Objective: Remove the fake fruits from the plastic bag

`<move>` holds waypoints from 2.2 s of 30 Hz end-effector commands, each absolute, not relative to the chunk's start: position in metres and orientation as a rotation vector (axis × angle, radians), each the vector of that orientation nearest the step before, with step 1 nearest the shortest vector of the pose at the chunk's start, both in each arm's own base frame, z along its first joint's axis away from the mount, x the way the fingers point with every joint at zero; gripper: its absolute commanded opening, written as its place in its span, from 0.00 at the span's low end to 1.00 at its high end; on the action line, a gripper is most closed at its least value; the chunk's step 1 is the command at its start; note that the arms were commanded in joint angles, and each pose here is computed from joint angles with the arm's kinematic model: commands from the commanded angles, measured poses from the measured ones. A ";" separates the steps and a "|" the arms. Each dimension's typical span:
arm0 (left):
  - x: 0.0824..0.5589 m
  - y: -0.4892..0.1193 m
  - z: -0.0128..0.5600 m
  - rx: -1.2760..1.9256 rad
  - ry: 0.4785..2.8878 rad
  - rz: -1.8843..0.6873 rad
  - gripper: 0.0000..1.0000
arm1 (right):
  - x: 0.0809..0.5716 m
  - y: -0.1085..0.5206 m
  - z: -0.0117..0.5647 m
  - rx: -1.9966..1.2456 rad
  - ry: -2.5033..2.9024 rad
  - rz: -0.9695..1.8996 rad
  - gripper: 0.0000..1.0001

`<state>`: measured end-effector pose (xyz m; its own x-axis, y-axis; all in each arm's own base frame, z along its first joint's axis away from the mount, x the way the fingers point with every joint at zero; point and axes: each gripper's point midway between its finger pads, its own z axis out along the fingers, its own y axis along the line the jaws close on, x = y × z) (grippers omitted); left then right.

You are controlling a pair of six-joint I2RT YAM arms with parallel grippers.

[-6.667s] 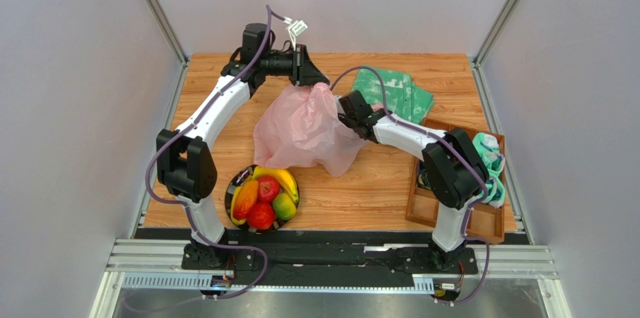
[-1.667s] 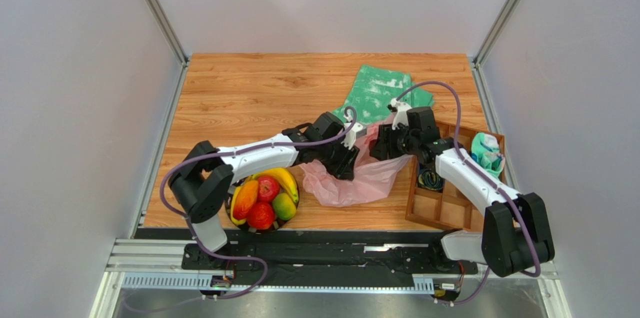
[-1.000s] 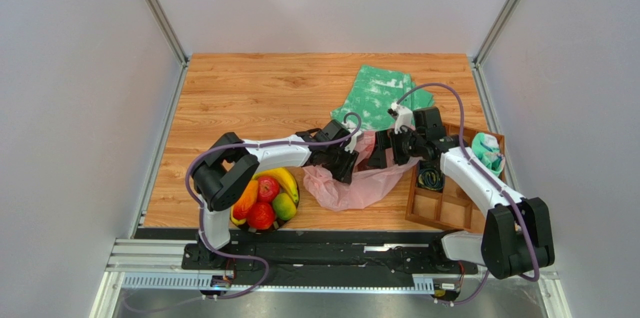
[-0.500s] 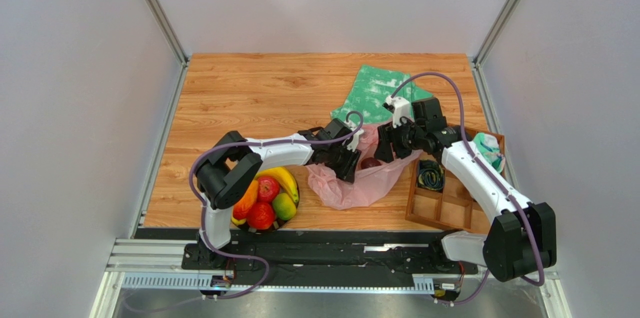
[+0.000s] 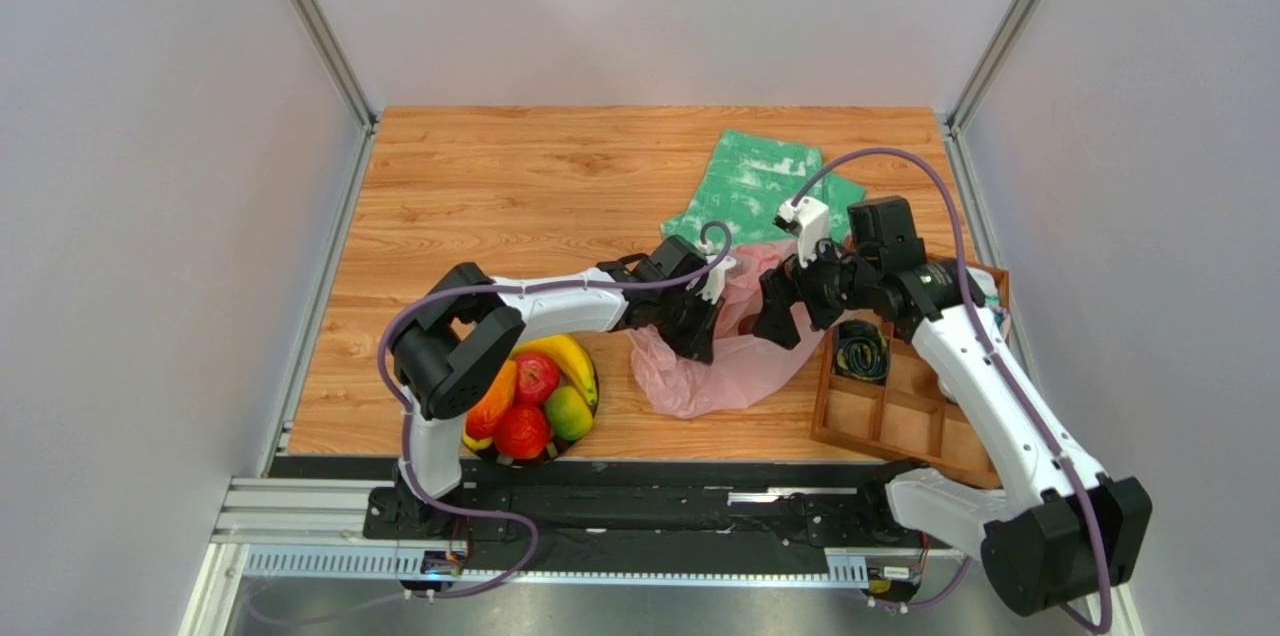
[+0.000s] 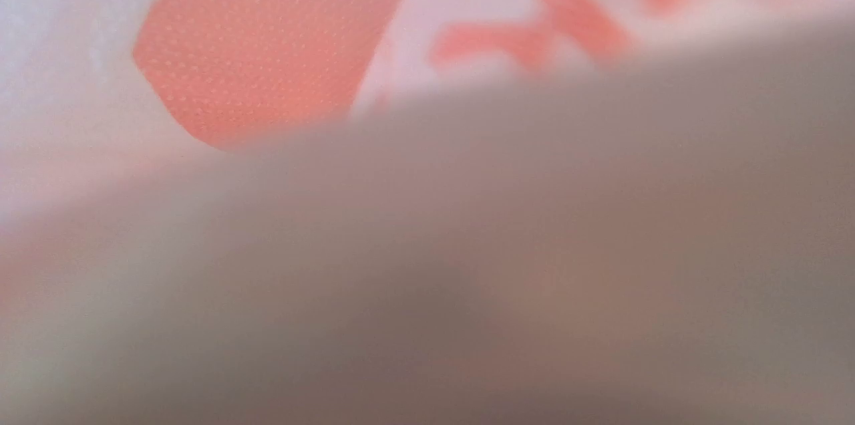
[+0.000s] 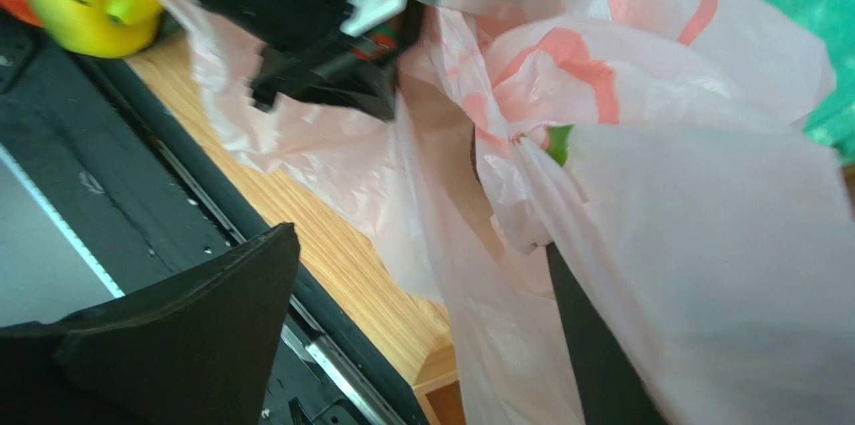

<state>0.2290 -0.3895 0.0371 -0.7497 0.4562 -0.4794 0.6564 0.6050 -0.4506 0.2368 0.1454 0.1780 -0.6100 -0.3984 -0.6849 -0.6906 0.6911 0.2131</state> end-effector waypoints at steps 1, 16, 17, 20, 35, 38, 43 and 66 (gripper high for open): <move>0.233 -0.390 0.056 0.921 2.450 -0.903 0.00 | 0.234 0.165 0.206 -0.900 2.102 0.735 0.88; 0.232 -0.391 0.065 0.940 2.428 -0.954 0.00 | 0.261 0.119 0.137 -0.760 2.483 0.422 0.97; 0.233 -0.391 0.066 0.939 2.427 -0.956 0.00 | 0.266 0.111 0.139 -0.746 2.469 0.322 0.98; 0.233 -0.390 0.065 0.934 2.432 -0.966 0.00 | 0.286 0.080 0.159 -0.715 2.328 -0.043 1.00; 0.232 -0.394 0.061 0.932 2.448 -1.001 0.00 | 0.250 0.164 0.156 -1.002 2.208 0.528 0.55; 0.230 -0.395 0.063 0.937 2.441 -1.016 0.00 | 0.271 0.157 0.142 -0.978 2.224 0.355 0.44; 0.228 -0.397 0.067 0.945 2.421 -1.073 0.00 | 0.287 0.152 0.151 -1.009 2.116 0.157 0.30; 0.227 -0.395 0.071 0.869 2.422 -1.321 0.00 | 0.320 0.191 0.098 -0.763 2.318 0.360 0.71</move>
<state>0.2264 -0.3904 0.0562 -0.8000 0.4004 -0.4470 0.5975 0.4633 -0.6545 0.2893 0.1742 0.0782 -0.6282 -0.5175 -0.5811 -0.6525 0.7571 0.0311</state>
